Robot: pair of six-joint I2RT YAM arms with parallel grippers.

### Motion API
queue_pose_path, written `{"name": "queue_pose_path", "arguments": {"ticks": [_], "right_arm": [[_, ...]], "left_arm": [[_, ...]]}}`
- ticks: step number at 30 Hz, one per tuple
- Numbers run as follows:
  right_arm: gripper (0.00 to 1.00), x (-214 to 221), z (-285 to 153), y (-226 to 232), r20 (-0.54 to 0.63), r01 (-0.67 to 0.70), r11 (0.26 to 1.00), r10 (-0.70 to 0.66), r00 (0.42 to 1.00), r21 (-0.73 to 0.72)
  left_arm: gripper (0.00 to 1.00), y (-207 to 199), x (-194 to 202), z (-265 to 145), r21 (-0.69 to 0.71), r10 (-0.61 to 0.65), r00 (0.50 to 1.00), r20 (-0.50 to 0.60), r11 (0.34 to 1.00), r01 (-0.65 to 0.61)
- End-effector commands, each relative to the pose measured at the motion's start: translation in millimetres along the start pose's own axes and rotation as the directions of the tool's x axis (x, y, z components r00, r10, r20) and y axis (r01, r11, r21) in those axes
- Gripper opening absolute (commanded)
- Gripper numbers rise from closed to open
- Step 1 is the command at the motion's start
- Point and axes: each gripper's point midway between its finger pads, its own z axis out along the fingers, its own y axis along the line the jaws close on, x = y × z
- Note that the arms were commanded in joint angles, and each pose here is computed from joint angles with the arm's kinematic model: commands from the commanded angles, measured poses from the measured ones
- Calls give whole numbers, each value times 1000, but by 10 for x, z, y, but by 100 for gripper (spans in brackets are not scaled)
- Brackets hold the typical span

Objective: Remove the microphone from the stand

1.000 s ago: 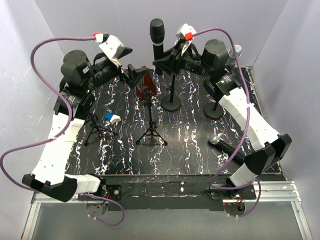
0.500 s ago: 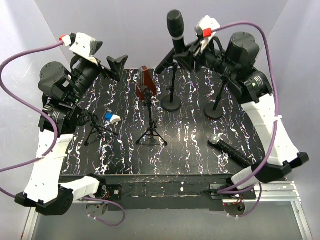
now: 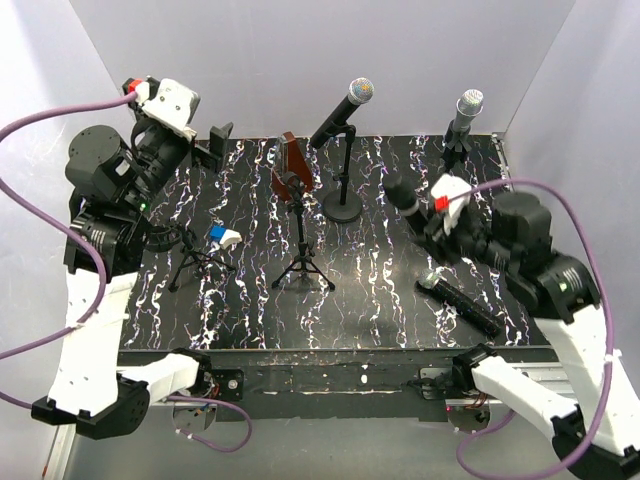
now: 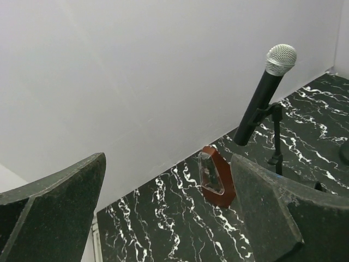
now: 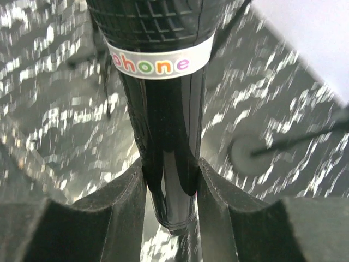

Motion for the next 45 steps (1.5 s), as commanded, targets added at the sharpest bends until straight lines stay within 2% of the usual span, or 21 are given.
{"name": "queue_pose_path", "arguments": {"ticks": [1, 5, 9, 12, 16, 20, 24, 29, 34, 38, 45], "right_arm": [[1, 975, -282, 248, -297, -46, 999, 41, 954, -8], [1, 1654, -406, 360, -478, -46, 999, 32, 878, -18], [1, 2275, -441, 470, -616, -37, 998, -5, 788, -55], [1, 2505, -406, 590, -662, -93, 992, 14, 750, -85], [1, 2910, -386, 566, -754, -71, 993, -21, 656, -90], [1, 3066, -317, 578, -789, -78, 988, -56, 611, -131], [1, 3225, -192, 639, -835, -146, 975, -60, 547, -166], [1, 3374, -95, 725, -828, -166, 963, -88, 554, -214], [25, 3519, -95, 690, -837, -131, 971, -101, 537, -201], [38, 3571, -65, 663, -835, -112, 977, -95, 542, -184], [41, 3547, -42, 697, -830, -138, 978, -55, 555, -157]], "left_arm": [[98, -50, -143, 94, 64, -6, 999, 49, 998, 3], [98, -82, -274, 97, 67, -57, 988, 141, 997, 48], [98, -65, -364, 132, 63, -174, 966, 192, 984, 165], [98, -70, -432, 116, 84, -157, 965, 212, 986, 142], [98, 6, -403, 87, 69, -141, 963, 231, 989, 128], [98, 57, -458, 40, 57, -177, 952, 250, 984, 168], [98, 23, -513, -24, 73, -121, 959, 257, 992, 105], [98, 54, -484, 75, 73, -97, 969, 229, 994, 83], [98, 77, -490, 216, 81, -115, 966, 231, 992, 99], [98, 47, -470, 277, 103, -132, 965, 228, 989, 111], [98, -8, -379, 275, 118, -139, 968, 209, 986, 116]]}}
